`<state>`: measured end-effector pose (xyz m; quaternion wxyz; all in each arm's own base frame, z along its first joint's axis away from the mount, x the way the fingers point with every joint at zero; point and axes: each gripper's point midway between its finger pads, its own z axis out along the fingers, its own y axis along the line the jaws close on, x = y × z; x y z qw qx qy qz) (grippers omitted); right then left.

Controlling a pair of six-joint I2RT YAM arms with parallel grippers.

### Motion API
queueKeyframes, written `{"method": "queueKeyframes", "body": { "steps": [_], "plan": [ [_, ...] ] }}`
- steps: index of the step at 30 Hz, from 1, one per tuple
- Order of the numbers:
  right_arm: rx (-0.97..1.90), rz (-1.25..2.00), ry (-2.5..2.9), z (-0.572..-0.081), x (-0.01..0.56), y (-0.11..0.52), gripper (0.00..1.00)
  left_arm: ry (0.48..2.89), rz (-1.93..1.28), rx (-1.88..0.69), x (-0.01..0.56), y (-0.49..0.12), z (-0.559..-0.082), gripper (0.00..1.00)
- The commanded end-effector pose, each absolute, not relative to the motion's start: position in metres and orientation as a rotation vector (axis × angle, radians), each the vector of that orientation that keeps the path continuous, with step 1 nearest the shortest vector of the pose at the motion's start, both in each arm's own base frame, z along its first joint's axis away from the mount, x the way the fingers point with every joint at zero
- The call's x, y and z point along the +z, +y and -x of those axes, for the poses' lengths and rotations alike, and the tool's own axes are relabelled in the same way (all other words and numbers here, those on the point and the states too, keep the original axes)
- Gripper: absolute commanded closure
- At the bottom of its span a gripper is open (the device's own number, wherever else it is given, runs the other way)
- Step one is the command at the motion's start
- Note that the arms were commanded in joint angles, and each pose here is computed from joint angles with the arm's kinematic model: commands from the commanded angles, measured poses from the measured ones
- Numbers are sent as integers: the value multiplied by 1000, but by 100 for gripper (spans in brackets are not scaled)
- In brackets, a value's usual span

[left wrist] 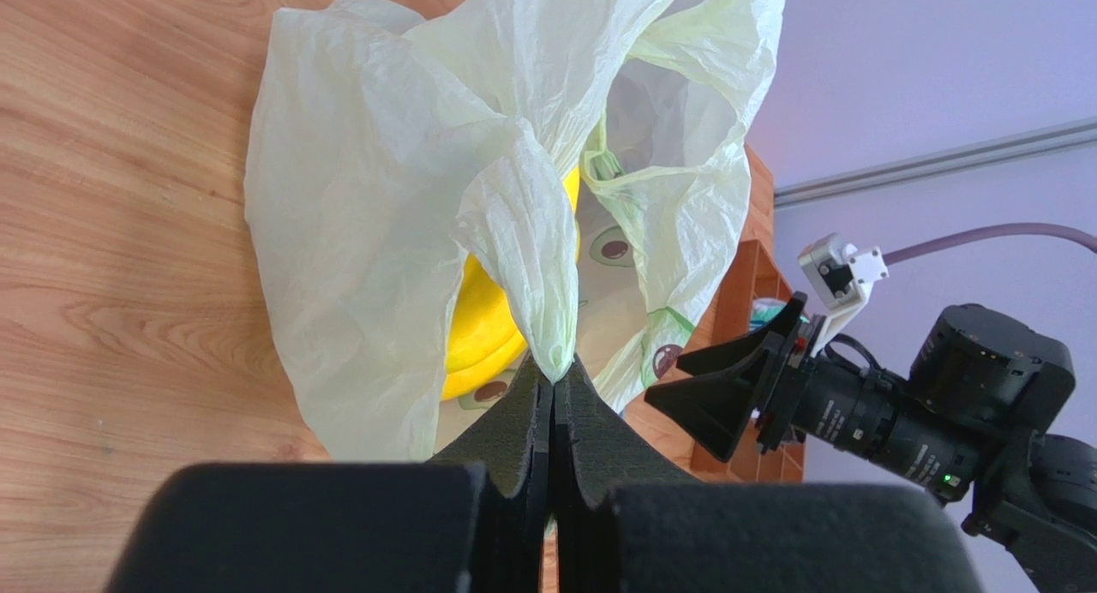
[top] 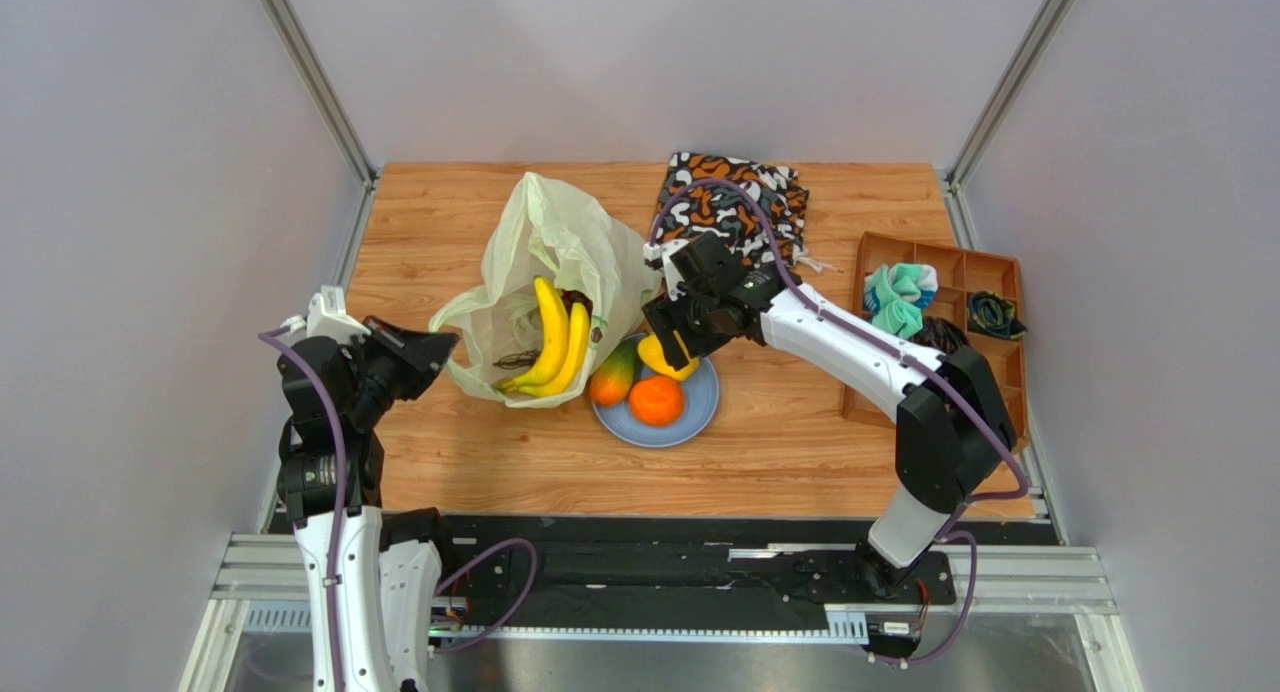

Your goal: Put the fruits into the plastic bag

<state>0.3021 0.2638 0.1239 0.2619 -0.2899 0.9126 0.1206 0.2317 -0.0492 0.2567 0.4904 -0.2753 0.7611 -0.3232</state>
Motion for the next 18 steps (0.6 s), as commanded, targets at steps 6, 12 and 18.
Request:
{"method": "queueKeyframes", "body": {
  "steps": [6, 12, 18],
  "plan": [
    [224, 839, 2430, -315, 107, 278, 22, 1824, 636, -775, 271, -48, -234, 100],
    [195, 841, 2408, -326, 103, 285, 22, 1827, 645, -771, 269, -47, -235, 100],
    [196, 825, 2388, -334, 99, 291, 22, 1827, 645, -771, 270, -47, -236, 100]
  ]
}}
